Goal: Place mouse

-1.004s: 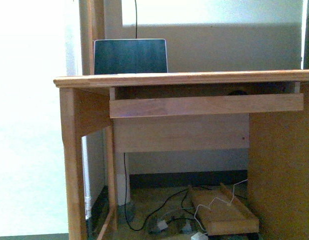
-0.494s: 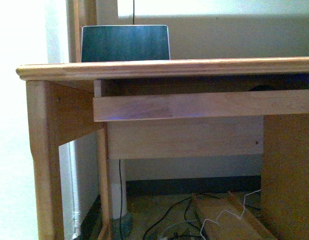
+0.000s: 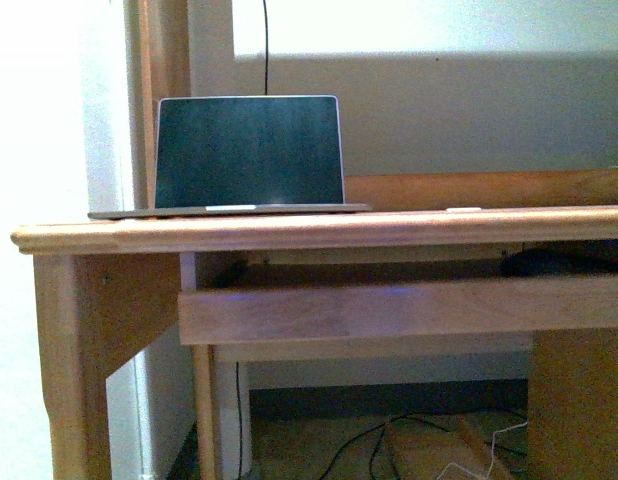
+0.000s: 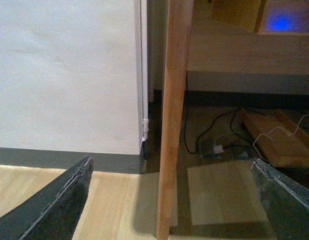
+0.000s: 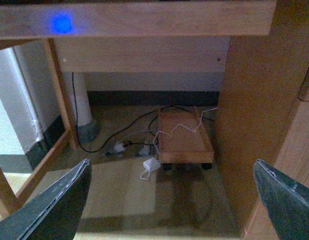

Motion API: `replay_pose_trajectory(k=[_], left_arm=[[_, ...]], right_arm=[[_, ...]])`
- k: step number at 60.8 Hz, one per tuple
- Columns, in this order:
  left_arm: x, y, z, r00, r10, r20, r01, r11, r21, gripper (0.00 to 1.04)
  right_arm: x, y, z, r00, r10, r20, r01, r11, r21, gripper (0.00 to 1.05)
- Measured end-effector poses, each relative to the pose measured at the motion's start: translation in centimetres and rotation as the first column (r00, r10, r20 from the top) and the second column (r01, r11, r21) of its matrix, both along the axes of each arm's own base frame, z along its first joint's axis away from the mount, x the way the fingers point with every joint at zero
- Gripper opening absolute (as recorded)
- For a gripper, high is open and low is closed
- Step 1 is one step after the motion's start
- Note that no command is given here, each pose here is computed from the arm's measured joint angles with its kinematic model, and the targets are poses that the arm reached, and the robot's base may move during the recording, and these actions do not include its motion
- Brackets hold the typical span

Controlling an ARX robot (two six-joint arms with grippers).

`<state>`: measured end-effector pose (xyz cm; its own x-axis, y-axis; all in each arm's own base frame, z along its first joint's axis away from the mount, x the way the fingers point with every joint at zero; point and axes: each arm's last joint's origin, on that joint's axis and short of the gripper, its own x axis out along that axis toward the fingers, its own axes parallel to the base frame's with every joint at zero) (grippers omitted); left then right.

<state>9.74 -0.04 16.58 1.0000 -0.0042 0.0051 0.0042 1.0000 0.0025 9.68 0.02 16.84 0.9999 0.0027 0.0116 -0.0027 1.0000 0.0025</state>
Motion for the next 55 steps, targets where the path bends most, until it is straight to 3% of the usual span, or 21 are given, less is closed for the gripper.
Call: replay_pose_trajectory(k=[31, 34, 40, 46, 51, 55], left_arm=[[0.0, 0.0, 0.0, 1.0, 0.0, 0.0, 0.0, 1.0, 0.0, 0.97], [0.0, -0.1, 0.0, 0.992, -0.098, -0.078, 0.095, 0.994, -0.047, 0.97], [1.3, -0.3, -0.2, 0.912, -0.296, -0.284, 0.266, 0.954, -0.139, 0.97], [3.4, 0.2, -0.3, 0.901, -0.283, -0.33, 0.279, 0.958, -0.061, 0.97], [6.4, 0.9, -0.3, 0.921, -0.207, -0.33, 0.259, 0.959, 0.12, 0.97], [8.6, 1.2, -0.5, 0.937, -0.168, -0.305, 0.259, 0.921, 0.29, 0.97]], right_arm=[[0.0, 0.0, 0.0, 1.0, 0.0, 0.0, 0.0, 1.0, 0.0, 0.97], [0.0, 0.0, 0.0, 1.0, 0.0, 0.0, 0.0, 1.0, 0.0, 0.97], [0.0, 0.0, 0.0, 1.0, 0.001, 0.0, -0.001, 1.0, 0.0, 0.97], [0.0, 0.0, 0.0, 1.0, 0.0, 0.0, 0.0, 1.0, 0.0, 0.97], [0.0, 0.0, 0.0, 1.0, 0.0, 0.0, 0.0, 1.0, 0.0, 0.97], [0.0, 0.0, 0.0, 1.0, 0.0, 0.0, 0.0, 1.0, 0.0, 0.97]])
